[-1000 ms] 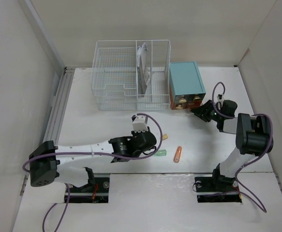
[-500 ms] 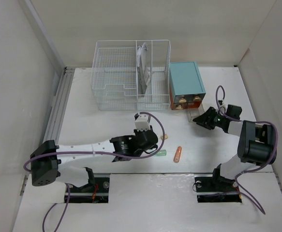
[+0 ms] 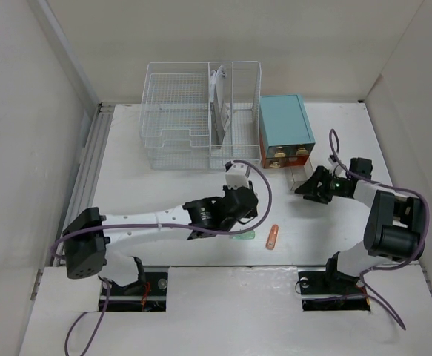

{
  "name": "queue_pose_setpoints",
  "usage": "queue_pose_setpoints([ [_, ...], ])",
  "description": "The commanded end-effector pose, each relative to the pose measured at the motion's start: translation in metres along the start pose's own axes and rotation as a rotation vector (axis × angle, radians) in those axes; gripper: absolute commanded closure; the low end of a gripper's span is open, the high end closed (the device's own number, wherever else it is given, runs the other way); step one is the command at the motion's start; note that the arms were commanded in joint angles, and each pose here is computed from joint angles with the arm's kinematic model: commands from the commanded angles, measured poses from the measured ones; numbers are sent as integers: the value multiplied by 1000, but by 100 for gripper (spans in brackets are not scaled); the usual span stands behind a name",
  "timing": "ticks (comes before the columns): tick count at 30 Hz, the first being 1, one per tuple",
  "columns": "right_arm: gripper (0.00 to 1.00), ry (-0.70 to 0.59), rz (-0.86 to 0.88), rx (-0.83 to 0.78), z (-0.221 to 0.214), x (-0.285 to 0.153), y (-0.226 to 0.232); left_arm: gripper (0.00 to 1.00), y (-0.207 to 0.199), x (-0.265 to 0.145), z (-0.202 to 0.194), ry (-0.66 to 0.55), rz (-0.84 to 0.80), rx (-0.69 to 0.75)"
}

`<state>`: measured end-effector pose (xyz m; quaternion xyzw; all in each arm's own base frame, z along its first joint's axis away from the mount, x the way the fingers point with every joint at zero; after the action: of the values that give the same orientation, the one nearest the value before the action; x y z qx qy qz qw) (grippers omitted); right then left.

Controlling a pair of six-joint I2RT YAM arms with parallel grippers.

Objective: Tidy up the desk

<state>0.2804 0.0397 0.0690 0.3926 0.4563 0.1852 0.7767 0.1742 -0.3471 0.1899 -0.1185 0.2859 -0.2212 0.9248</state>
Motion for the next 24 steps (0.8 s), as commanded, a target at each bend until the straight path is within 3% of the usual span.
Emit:
queue_pose_setpoints([
  [1, 33, 21, 77, -73, 6, -13, 23, 100, -23, 7, 33, -71, -78, -14],
  [8, 35, 140, 192, -124, -8, -28, 47, 100, -52, 51, 66, -96, -201, -2],
  [10, 36, 182, 267, -203, -6, -31, 53, 100, -59, 61, 74, -97, -241, 5],
  [11, 41, 260, 293, -140, -21, -39, 59, 100, -70, 62, 82, -111, -272, 7],
  [12, 42, 266, 337, -244, -22, -42, 56, 100, -69, 72, 82, -110, -270, 16],
  [13, 45, 293, 372, -247, -19, -43, 59, 100, -70, 77, 85, -103, -291, 12],
  [14, 49, 308, 431, -181, -24, -53, 71, 100, -77, 78, 90, -113, -316, 17],
  [17, 64, 264, 487, -284, -8, -56, 78, 100, -78, 97, 88, -88, -339, 28],
  [18, 73, 249, 483, -292, -3, -57, 77, 100, -80, 101, 98, -108, -338, 31],
  [19, 73, 226, 499, -335, 1, -57, 79, 100, -81, 110, 91, -88, -341, 38],
  [24, 91, 103, 545, -479, 17, -66, 91, 100, -88, 131, 98, -85, -385, 65],
])
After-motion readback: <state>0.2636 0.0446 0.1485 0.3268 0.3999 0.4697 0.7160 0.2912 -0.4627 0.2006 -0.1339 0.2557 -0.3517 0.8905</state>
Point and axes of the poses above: each gripper's point midway between its finger pads, its own x axis out along the fingers, its own y axis along the line the jaws close on, z = x × y, the point moved 3 cm from there along -x, back along the fingers, and after that the axes turned 6 degrees about x, right-handed, at the moved point
